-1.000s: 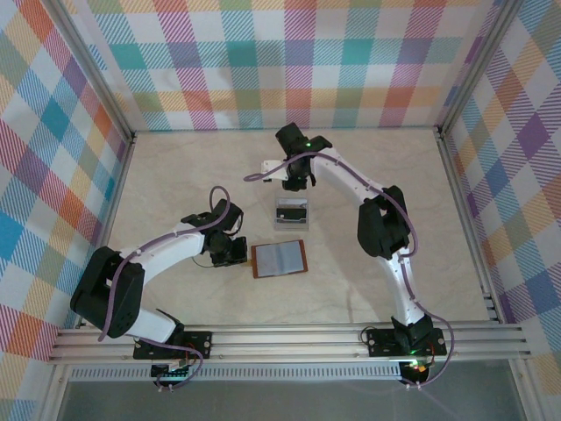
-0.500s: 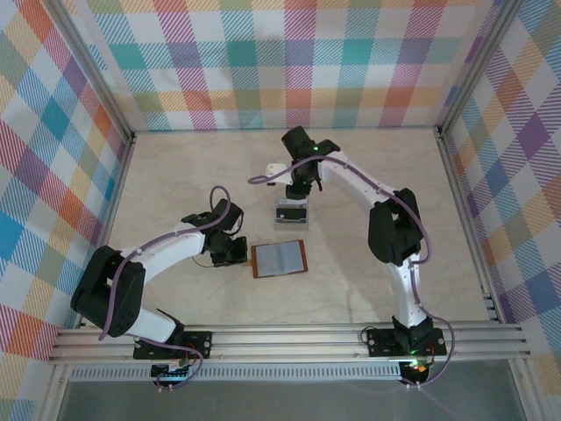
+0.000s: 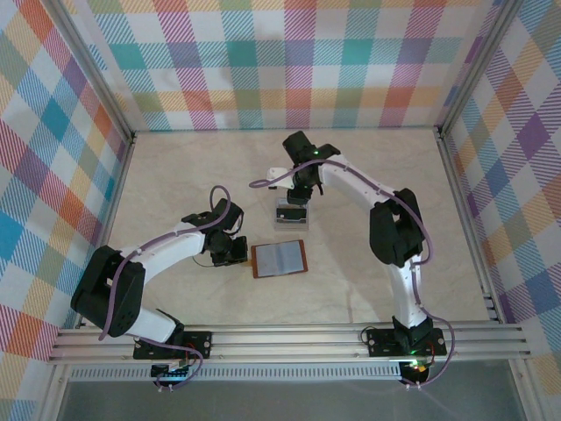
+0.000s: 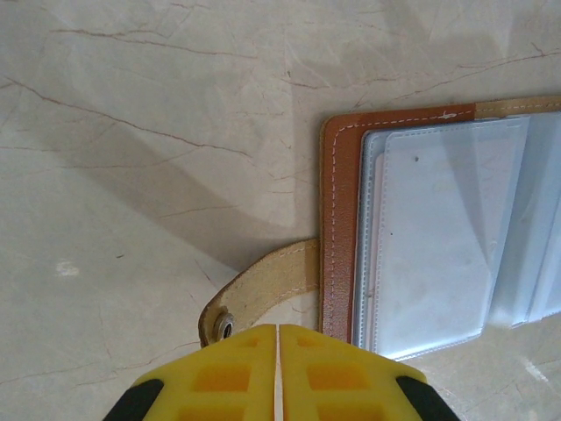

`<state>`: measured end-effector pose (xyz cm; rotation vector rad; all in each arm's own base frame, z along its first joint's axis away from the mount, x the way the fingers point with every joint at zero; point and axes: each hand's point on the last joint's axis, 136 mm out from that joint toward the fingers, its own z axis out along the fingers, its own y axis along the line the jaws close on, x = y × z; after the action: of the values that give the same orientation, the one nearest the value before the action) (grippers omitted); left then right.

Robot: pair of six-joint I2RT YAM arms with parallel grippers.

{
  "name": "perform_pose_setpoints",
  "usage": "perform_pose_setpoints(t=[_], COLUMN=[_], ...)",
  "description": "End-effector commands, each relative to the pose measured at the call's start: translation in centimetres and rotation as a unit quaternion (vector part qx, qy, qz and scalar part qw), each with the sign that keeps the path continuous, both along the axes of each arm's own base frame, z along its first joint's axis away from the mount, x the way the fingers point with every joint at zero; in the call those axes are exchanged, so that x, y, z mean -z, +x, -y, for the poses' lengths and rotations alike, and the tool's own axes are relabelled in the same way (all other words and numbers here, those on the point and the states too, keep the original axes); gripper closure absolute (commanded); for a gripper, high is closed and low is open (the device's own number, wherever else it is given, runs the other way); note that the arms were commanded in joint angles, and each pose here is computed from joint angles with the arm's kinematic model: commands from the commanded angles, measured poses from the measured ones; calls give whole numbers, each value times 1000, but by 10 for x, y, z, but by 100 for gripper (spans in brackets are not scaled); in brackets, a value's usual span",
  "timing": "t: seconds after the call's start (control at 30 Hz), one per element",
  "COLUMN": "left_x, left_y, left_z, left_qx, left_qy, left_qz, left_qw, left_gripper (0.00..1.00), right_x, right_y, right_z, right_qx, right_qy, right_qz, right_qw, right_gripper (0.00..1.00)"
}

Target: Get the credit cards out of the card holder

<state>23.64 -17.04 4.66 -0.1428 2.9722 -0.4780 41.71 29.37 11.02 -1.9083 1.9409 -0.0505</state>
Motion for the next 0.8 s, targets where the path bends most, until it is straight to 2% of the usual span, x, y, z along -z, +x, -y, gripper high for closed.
perform_pose_setpoints(t=[0.0,0.3,0.77], left_x=[-2,-1,-2], left_y=[3,2,3], left_z=[-1,-2,-2], left_qx=[-3,-4,-3], left_qy=[-1,1,2], left_qz=[-5,-6,-5], left_qw=[1000,1000,1000], left_gripper=[90,90,90], right_x=[12,12,-12], right_y=[8,22,41], right_z=[-1,-3,-6], right_qx=[6,14,29], right_qy=[-3,-3,17], right_qz=[-1,21,72], right_qw=[1000,1000,997], right_gripper=[51,51,52])
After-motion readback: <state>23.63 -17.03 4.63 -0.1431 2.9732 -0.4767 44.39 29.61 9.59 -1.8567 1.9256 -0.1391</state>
